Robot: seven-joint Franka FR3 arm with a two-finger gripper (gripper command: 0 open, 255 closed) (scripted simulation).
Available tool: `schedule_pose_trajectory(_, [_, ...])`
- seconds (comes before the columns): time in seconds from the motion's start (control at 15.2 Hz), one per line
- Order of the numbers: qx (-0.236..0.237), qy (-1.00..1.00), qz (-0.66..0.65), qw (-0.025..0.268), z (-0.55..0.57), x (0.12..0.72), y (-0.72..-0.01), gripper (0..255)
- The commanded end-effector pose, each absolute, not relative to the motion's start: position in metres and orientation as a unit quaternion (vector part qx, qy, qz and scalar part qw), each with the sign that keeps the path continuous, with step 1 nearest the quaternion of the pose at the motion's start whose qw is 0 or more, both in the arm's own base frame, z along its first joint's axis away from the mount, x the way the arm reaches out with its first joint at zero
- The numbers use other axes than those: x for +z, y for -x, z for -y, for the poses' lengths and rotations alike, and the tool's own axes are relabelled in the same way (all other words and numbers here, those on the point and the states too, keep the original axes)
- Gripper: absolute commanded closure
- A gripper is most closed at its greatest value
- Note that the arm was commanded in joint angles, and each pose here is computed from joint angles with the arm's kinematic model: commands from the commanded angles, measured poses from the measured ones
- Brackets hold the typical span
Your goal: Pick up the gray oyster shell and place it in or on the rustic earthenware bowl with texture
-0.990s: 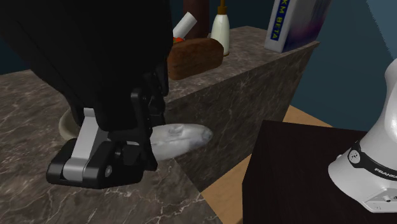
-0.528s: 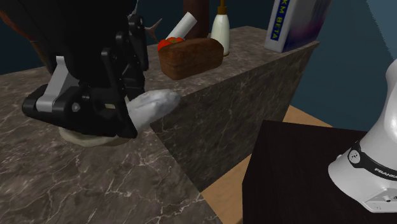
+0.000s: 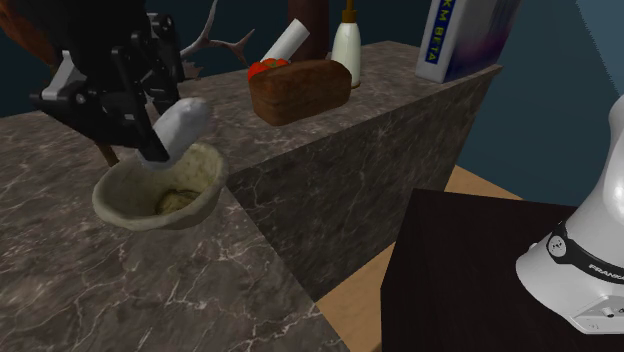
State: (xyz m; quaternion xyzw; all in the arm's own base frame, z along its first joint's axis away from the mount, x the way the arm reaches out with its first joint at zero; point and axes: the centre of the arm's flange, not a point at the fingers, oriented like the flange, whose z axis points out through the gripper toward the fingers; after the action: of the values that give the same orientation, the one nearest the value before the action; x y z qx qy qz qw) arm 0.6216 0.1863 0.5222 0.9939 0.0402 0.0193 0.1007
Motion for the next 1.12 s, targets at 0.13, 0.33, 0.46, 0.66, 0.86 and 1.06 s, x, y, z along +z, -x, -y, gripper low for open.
schedule_pose_trajectory(0.13, [0.02,-0.994,-0.041,0.101,-0.151,0.524,-0.662,255])
schedule_pose_trajectory(0.33, [0.02,-0.994,-0.041,0.101,-0.126,0.524,-0.693,255])
schedule_pose_trajectory(0.46, [0.02,-0.994,-0.041,0.101,-0.126,0.513,-0.693,255])
schedule_pose_trajectory(0.66, [0.02,-0.994,-0.041,0.101,-0.126,0.497,-0.693,255])
schedule_pose_trajectory(0.86, [0.02,-0.994,-0.041,0.101,-0.126,0.481,-0.693,255])
schedule_pose_trajectory(1.06, [0.02,-0.994,-0.041,0.101,-0.126,0.466,-0.693,255])
